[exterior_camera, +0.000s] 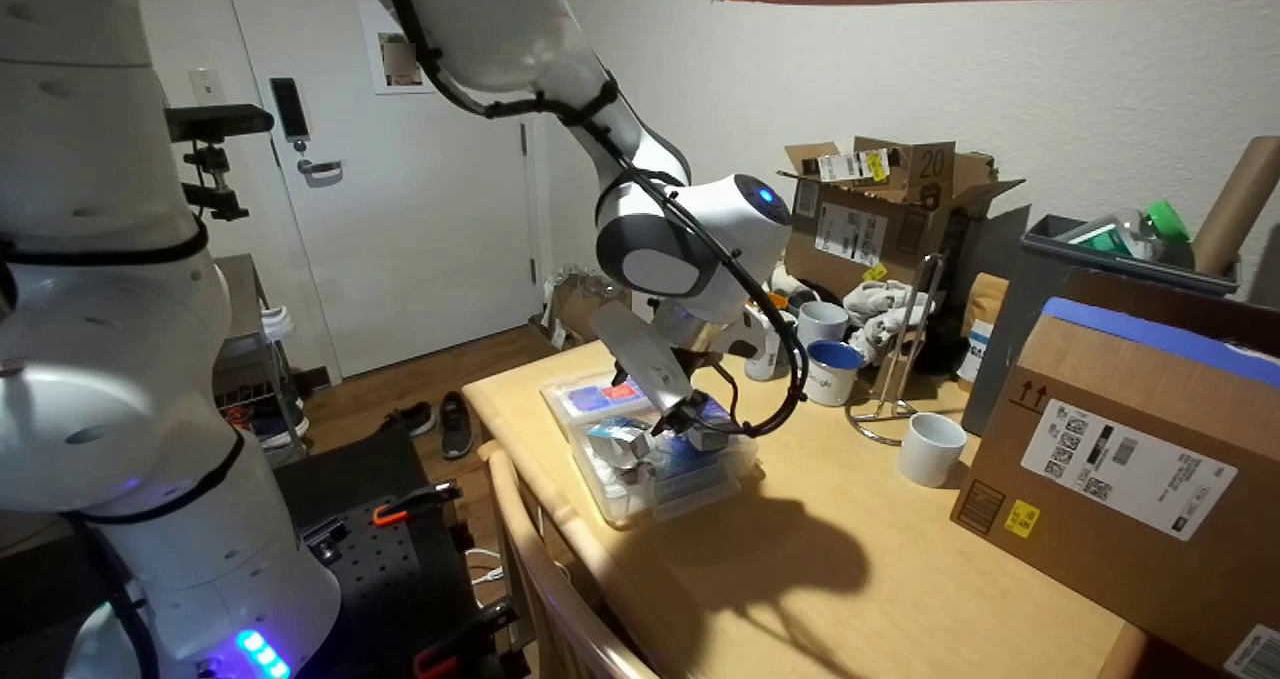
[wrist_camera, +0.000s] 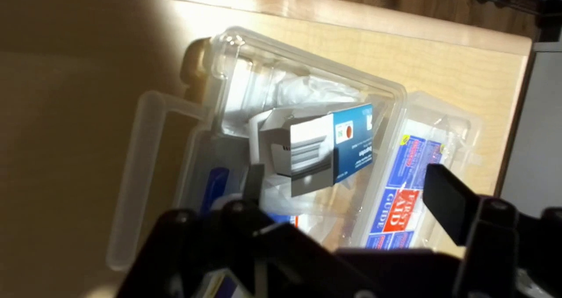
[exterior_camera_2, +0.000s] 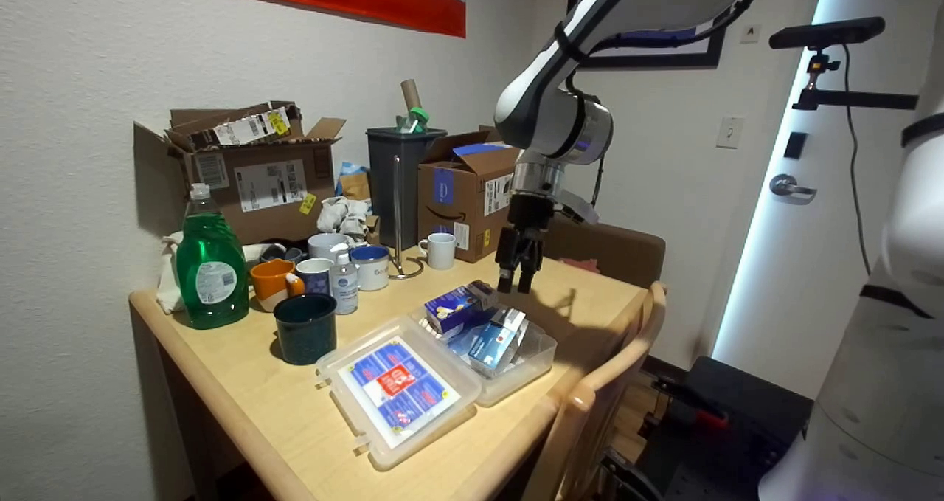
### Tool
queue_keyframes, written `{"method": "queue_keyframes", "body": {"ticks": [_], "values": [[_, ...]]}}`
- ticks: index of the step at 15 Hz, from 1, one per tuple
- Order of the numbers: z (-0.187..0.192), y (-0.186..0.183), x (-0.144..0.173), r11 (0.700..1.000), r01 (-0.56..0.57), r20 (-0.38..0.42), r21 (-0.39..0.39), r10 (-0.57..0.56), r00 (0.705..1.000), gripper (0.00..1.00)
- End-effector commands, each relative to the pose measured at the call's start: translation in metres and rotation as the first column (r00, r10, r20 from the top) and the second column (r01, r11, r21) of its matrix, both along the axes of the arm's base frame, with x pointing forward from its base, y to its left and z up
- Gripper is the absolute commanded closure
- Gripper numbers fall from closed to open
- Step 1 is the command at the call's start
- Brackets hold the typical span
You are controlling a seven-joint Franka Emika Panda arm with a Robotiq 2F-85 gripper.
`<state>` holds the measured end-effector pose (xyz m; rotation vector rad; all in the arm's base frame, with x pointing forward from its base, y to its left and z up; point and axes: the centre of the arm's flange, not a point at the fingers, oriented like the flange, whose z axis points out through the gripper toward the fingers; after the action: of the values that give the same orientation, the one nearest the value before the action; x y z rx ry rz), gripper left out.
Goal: Put the boxes inside the case
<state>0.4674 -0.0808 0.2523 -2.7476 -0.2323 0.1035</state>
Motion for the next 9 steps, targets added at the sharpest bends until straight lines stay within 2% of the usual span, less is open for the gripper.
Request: {"method": "queue_keyframes", "body": {"ticks": [1,7,8,9], "values": [[0.035,0.014,-0.019,0.989,-0.014,0.048,-0.149,0.021,0.999,0.00],[0.056,0.018,-0.034,0.945,-0.045,0.074,-0.323,0.073,0.995,0.00],[0.045,0.013,-0.015,0.959,-0.061,0.042,-0.278,0.076,0.996,0.00],[0.047,0.013,-0.017,0.957,-0.063,0.045,-0.283,0.079,0.996,0.00]]}}
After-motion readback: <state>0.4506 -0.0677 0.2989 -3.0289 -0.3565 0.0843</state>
